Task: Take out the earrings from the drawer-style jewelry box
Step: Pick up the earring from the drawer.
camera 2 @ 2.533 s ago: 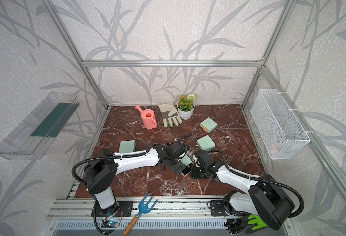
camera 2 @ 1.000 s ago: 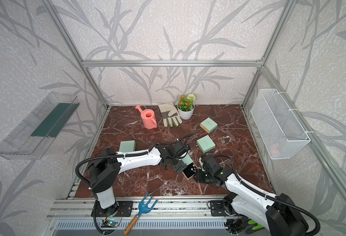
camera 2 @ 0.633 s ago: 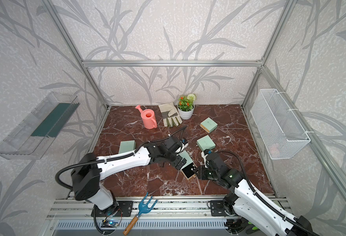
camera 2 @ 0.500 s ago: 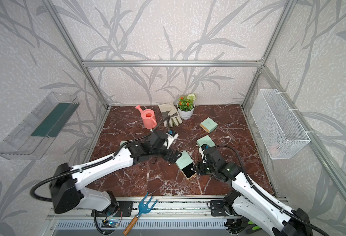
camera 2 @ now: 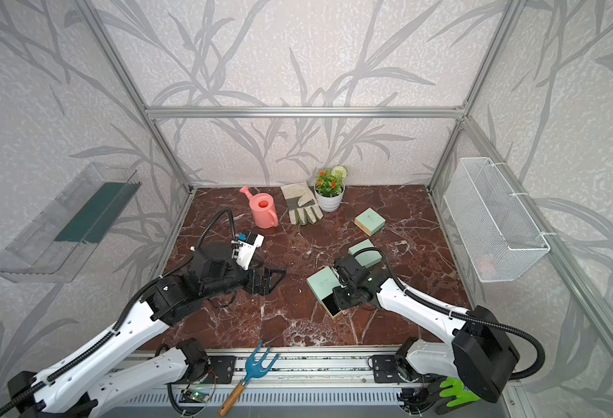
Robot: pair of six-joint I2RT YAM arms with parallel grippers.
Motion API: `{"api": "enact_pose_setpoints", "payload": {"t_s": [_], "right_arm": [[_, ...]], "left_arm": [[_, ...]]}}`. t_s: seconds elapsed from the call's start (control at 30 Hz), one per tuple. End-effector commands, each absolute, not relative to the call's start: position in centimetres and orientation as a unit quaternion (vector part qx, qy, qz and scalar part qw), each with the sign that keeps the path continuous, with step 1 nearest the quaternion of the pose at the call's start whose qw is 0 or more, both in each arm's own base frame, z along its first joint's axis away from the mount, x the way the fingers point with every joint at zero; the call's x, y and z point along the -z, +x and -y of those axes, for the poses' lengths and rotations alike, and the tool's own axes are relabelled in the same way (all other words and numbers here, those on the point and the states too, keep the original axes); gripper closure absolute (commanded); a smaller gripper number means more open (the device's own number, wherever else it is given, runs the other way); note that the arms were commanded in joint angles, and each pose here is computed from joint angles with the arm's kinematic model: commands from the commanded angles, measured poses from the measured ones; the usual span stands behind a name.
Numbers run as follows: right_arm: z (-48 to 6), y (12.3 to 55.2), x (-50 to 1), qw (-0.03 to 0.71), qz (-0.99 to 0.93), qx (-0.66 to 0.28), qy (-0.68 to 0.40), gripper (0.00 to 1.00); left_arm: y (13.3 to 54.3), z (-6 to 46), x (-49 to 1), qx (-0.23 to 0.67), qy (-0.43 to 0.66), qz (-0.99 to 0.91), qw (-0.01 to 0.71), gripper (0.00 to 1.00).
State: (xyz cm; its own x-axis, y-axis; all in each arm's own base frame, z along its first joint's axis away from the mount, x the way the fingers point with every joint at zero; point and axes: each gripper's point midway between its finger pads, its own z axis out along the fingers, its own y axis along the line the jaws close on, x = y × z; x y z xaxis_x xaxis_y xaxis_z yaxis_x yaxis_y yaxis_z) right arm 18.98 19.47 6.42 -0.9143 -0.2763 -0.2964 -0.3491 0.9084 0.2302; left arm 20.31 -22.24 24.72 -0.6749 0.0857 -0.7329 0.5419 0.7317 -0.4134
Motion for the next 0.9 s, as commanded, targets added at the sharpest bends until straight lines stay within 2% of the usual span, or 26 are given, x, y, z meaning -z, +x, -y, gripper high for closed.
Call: {"api": "enact_pose_setpoints", "payload": {"t_s": [0.0,0.87], "right_arm": [[-19.5,19.5,-6.6,0.130,-0.968,-0.121,-0.178,0.72],[-20.0,20.4,-4.3,0.104,-0.970,-0.092,-0.199,0.72]], "left_arm": [[19.2,22.1,-24.9,0.317,0.216,-0.854,0.351,0.01],[18.6,21.5,-24.6,0.317,0.215,-0.852,0.356,0.01]]}}
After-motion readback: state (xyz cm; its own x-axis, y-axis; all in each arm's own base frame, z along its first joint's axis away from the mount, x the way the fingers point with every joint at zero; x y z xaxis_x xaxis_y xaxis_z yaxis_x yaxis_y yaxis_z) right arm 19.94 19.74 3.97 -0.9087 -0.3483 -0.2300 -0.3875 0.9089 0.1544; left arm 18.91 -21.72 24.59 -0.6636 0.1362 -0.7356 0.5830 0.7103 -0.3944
